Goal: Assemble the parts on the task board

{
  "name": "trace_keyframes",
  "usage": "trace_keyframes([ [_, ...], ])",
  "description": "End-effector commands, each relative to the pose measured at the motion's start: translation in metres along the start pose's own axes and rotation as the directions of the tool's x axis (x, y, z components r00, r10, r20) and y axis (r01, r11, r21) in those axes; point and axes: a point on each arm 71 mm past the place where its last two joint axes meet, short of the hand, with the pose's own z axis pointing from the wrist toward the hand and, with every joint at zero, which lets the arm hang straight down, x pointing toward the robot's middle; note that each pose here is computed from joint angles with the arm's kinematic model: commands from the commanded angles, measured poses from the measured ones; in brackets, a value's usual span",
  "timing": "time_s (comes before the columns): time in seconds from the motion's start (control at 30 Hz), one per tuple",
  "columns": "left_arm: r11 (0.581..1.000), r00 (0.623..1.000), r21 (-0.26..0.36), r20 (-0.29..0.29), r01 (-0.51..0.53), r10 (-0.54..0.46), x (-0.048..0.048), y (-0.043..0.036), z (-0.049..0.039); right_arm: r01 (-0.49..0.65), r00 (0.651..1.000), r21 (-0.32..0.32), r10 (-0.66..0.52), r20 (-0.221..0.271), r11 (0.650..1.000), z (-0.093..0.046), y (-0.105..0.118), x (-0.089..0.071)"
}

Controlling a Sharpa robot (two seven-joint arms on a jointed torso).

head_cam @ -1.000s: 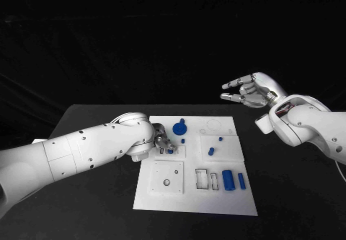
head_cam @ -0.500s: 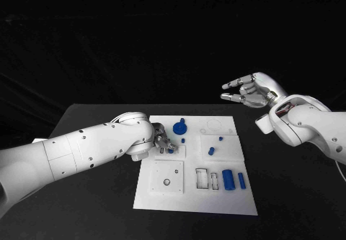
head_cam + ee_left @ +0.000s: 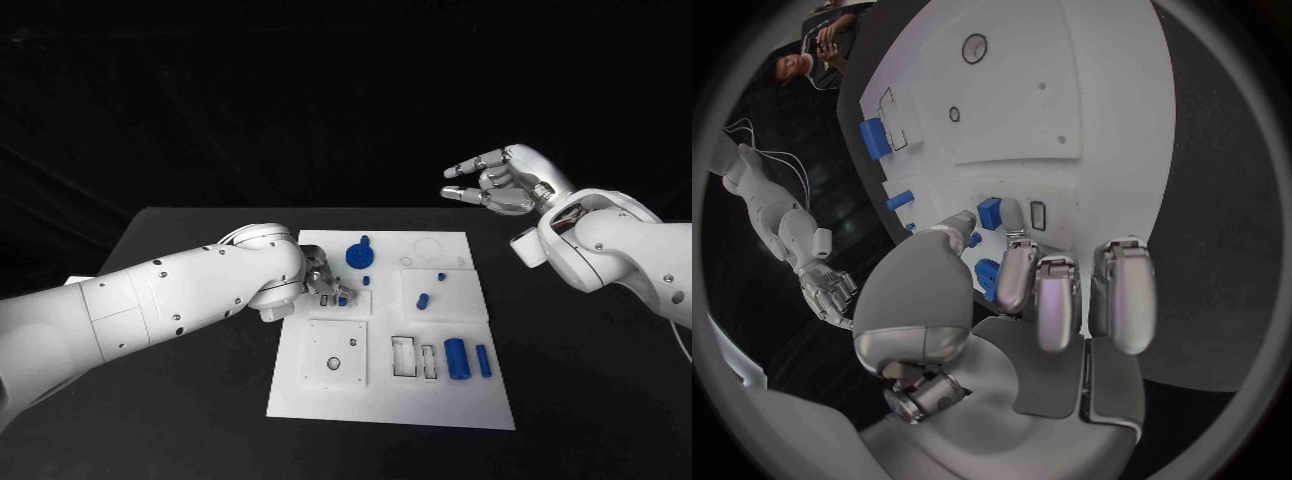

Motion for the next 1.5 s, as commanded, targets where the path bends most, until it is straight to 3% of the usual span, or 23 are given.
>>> trace_keyframes([
  [0.03,0.999,1.0,-0.045,0.003,0.026,-0.026,-0.002,0.0031,-0.0038,-0.002,1.0,-0.004,0.002,-0.016,1.0,0.0,0.0,0.002],
  [0.23,0.993,0.993,0.014,-0.029,0.117,-0.117,-0.0155,0.0036,-0.0149,-0.001,1.0,0.0,0.001,-0.015,1.0,0.0,-0.001,0.001],
  [0.4,0.989,0.989,0.039,-0.049,0.141,-0.139,-0.0388,0.0074,-0.0256,-0.001,1.0,0.003,0.001,-0.014,1.0,0.0,-0.002,0.001],
  [0.53,0.993,0.993,0.023,-0.043,0.112,-0.111,-0.0639,0.0141,-0.0313,-0.001,1.0,0.005,0.001,-0.014,1.0,0.0,-0.003,0.001],
  [0.67,0.998,0.998,-0.015,-0.006,0.062,-0.062,-0.0848,0.02,-0.0292,-0.002,1.0,0.006,0.002,-0.014,1.0,0.001,-0.003,0.002],
  [0.8,0.998,0.999,-0.053,0.036,0.022,-0.021,-0.0994,0.0224,-0.0201,-0.003,1.0,0.005,0.003,-0.016,1.0,0.001,-0.003,0.003],
  [1.07,0.995,0.998,-0.094,0.051,-0.022,0.027,-0.1049,0.0208,0.0006,-0.006,1.0,0.004,0.006,-0.021,1.0,0.002,-0.003,0.006],
  [1.5,0.993,0.998,-0.11,0.034,-0.048,0.052,-0.0961,0.017,0.021,-0.009,1.0,0.002,0.009,-0.026,1.0,0.003,-0.003,0.008],
])
